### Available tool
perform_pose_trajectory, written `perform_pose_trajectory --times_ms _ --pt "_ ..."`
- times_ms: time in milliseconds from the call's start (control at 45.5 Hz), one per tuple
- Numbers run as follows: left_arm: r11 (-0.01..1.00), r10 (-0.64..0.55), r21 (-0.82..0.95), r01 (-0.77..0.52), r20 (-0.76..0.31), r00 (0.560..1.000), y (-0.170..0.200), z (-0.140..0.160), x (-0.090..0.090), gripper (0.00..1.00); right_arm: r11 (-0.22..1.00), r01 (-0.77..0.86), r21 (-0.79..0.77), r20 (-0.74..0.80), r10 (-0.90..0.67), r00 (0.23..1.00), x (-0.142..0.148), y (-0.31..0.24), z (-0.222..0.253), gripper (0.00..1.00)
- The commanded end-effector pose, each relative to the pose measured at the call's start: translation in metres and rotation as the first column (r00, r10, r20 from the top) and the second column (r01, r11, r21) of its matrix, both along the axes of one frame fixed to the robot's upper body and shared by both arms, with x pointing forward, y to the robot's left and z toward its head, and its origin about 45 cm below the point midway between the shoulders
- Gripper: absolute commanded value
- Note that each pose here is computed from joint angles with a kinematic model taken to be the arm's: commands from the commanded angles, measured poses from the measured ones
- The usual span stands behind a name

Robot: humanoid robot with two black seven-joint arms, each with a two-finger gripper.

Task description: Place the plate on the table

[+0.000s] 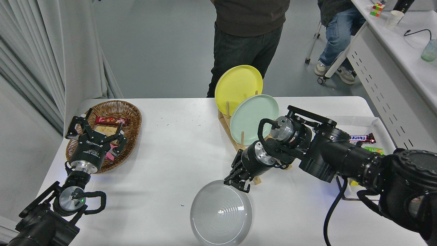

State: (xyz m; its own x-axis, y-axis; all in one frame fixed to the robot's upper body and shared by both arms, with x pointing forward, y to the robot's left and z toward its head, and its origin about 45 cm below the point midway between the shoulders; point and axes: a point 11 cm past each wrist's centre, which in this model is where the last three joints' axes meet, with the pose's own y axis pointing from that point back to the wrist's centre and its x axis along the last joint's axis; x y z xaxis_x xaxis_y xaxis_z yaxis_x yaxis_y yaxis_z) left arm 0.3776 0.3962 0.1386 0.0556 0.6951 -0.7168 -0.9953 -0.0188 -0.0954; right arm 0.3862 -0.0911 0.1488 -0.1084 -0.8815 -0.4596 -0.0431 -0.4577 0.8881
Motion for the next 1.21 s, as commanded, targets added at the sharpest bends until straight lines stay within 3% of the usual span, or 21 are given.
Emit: perform_pose_trajectory --times_ms 0,1187 --pt "1.000 0.000 -0.002 0.000 0.000 1.000 -0.0006 -0.0003 0.0000 0.98 1.000 0.007 0.014 0.029 -0.008 1.000 0.0050 -0.0040 -0.0019 0.00" --pt "1.000 0.000 -0.001 0.000 0.000 1.000 0.0001 0.0000 0.0000 0.98 0.998 0.013 0.061 0.047 -0.016 0.999 0.0116 -0.0044 0.0036 0.00"
